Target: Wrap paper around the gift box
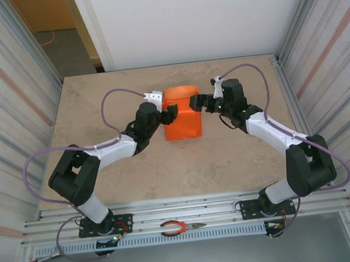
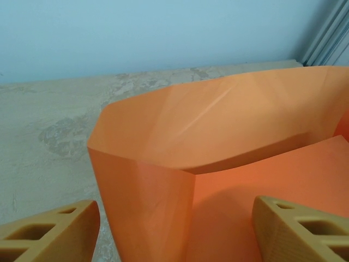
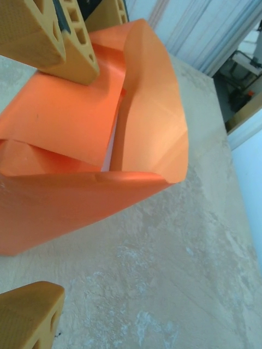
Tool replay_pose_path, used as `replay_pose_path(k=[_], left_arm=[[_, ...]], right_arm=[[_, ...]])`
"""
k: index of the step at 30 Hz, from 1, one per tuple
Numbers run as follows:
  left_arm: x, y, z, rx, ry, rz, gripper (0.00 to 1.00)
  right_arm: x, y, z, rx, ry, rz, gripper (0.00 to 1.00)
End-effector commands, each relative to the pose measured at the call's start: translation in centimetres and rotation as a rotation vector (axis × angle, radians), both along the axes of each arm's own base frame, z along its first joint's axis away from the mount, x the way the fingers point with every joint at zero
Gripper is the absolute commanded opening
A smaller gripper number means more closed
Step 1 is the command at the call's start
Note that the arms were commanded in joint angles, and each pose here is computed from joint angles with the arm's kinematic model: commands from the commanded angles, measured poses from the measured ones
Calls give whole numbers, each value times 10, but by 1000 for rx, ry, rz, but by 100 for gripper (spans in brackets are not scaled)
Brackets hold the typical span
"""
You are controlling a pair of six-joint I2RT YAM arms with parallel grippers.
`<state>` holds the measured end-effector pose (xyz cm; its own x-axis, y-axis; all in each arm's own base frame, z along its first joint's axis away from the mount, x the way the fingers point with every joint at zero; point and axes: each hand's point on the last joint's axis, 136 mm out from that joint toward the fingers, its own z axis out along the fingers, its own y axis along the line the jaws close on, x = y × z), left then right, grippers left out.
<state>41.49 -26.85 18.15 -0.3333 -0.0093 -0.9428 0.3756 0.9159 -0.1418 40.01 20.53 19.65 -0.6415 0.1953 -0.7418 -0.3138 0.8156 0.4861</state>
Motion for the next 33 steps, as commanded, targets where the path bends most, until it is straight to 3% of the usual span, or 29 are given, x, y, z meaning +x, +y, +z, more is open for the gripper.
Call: replay_pose_path(k=[1, 5, 10, 13, 21, 26, 33], left_arm=[[-4, 9, -14, 35, 35, 3, 71], [-7, 10, -10, 26, 29, 5, 68], [-9, 12, 1, 41, -3, 21, 68], [-8, 8, 8, 61, -26, 14, 69], [-5, 0, -11, 129, -10, 16, 65], [-7, 2, -25, 152, 11, 35, 59], [-12, -3, -27, 159, 6, 16, 57]], right_arm=[[8, 15, -2, -11, -20, 61, 98], [9, 20, -22, -40, 8, 65, 99], [5, 11, -31, -28, 43, 31, 82], [-1, 7, -22, 30, 31, 28, 78], [-15, 4, 13, 94, -16, 52, 79], [-9, -6, 27, 47, -17, 21, 80], [0, -6, 13, -44, 30, 11, 77]])
